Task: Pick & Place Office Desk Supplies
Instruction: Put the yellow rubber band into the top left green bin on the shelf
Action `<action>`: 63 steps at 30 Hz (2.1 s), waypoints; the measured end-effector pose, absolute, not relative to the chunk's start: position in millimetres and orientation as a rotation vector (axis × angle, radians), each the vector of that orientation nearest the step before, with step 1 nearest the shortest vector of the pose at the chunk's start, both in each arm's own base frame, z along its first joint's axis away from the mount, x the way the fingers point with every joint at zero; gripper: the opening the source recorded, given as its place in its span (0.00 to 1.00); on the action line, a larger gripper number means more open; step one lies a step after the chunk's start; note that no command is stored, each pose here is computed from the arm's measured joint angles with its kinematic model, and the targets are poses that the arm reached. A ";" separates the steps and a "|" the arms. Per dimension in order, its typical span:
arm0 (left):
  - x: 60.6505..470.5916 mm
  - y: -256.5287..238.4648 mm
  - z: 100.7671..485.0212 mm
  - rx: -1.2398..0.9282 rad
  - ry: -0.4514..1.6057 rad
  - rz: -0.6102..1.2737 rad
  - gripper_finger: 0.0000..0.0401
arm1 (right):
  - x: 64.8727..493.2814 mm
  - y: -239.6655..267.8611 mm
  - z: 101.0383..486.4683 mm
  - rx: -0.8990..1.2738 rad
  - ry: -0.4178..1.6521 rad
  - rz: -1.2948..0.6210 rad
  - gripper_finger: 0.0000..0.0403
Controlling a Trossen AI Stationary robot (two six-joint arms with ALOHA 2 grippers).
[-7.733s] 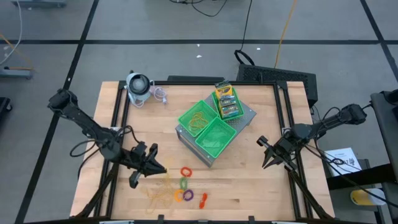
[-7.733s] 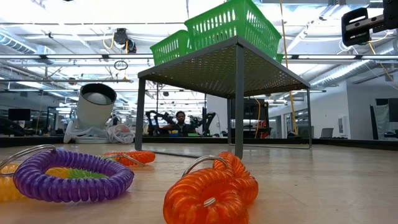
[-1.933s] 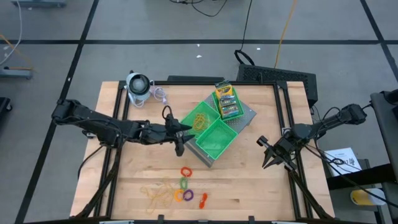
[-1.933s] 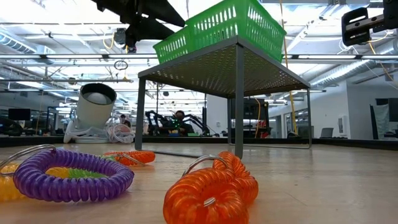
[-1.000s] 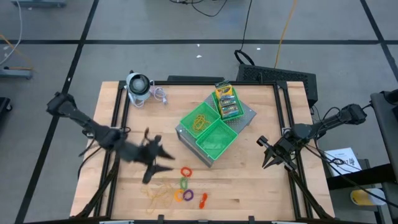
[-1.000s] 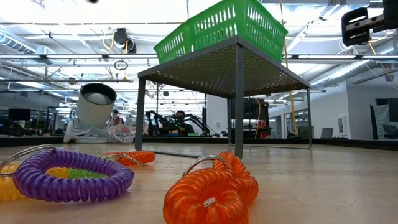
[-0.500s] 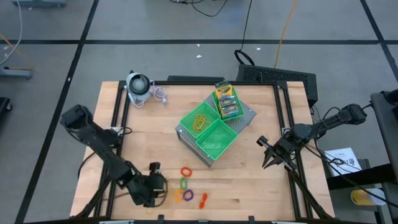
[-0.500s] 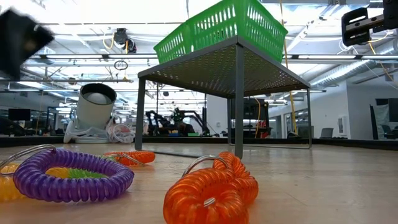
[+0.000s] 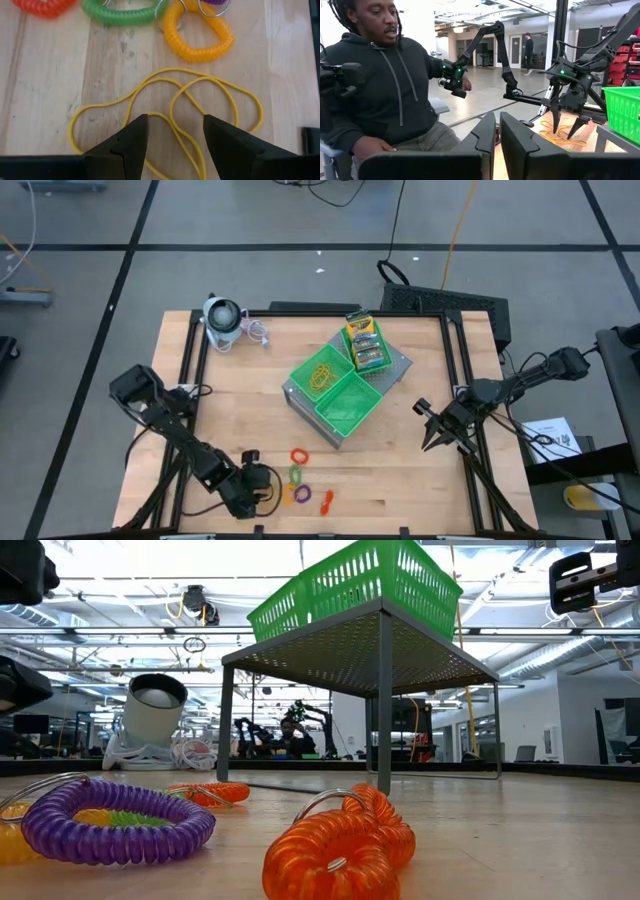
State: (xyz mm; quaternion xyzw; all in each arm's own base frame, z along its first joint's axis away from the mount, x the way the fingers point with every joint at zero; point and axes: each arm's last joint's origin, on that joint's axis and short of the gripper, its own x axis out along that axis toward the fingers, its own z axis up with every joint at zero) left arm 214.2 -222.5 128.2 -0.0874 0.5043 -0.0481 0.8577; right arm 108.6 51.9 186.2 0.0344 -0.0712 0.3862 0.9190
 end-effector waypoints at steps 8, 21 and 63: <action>217.0 -224.5 117.4 -0.154 1.037 -0.058 0.50 | 108.6 52.0 186.2 0.071 -0.146 0.794 0.05; 215.9 -220.4 115.0 -0.109 1.034 -0.010 0.20 | 108.6 51.9 186.2 0.071 -0.146 0.794 0.05; 220.4 -196.9 140.6 -0.313 0.952 0.221 0.15 | 108.6 52.0 186.2 0.071 -0.146 0.794 0.05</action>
